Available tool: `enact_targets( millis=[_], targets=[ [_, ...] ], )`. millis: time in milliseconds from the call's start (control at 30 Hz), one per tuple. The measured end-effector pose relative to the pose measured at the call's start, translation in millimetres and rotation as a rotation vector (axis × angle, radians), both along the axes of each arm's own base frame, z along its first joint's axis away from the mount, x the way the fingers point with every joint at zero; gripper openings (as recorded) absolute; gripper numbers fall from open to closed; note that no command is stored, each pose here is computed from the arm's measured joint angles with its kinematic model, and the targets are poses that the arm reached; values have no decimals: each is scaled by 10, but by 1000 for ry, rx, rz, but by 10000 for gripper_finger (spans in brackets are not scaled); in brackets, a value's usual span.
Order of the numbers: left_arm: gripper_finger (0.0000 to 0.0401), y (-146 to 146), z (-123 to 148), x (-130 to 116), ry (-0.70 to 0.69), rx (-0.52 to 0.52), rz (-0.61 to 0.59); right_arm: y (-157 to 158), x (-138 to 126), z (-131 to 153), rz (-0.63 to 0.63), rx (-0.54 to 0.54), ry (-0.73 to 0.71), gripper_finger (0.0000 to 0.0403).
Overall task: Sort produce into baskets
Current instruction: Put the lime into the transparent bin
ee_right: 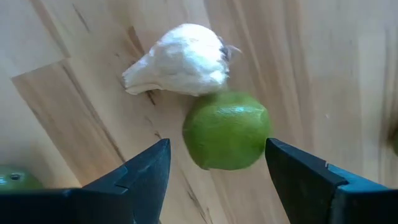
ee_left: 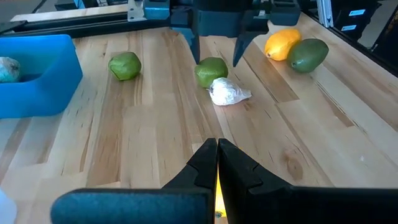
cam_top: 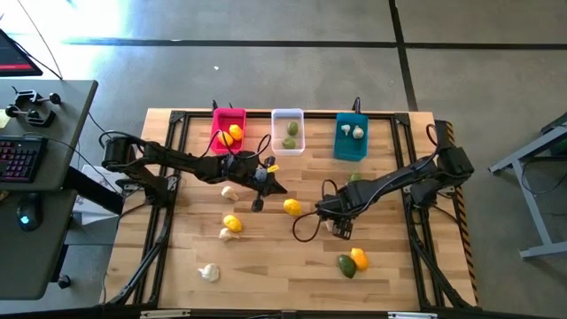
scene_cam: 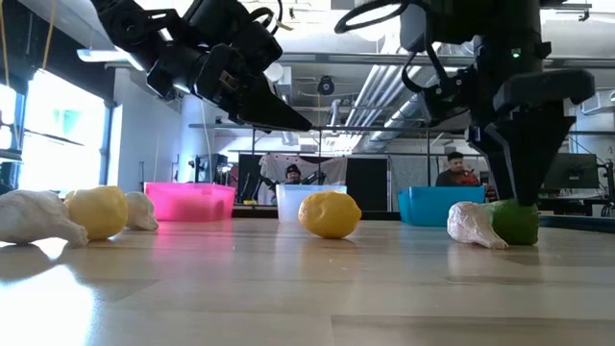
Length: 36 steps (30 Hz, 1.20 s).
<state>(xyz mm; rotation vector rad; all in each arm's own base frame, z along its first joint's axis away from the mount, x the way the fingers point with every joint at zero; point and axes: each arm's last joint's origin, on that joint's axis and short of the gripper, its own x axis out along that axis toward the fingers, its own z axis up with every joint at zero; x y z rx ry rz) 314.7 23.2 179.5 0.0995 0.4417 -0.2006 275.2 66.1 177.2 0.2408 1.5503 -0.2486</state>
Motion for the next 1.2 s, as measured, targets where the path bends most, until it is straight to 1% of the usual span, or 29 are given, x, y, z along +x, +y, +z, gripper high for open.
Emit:
enact_targets(
  millis=[167,267,367,533,633,767,900,1033,1100,1200],
  targets=[
    [0,1,4,2,-4,1,0,-13,11,-9,-4,-26,-18,286],
    [0,1,4,2,-5,1,0,-15,18,-9,16,-37,-27,299],
    [0,1,4,2,-5,1,0,-28,30,-33,41,-39,-20,302],
    [0,-1,1,0,-2,1,-12,-21,76,-204,93,-43,37,303],
    [0,-1,1,0,-3,2,-12,-12,105,-260,97,-38,37,298],
    [0,3,-2,-4,-7,-4,-8,-10,110,-244,71,-30,23,269],
    [0,16,-78,-80,-57,-40,16,-12,95,-197,69,-26,13,217],
    [0,21,-155,-171,-105,-82,40,-4,83,-159,99,12,9,166],
    [0,18,-176,-202,-123,-99,48,-14,67,-89,126,42,-12,155],
    [0,16,-157,-243,-154,-102,57,-84,22,90,106,57,-68,154]
  ],
)
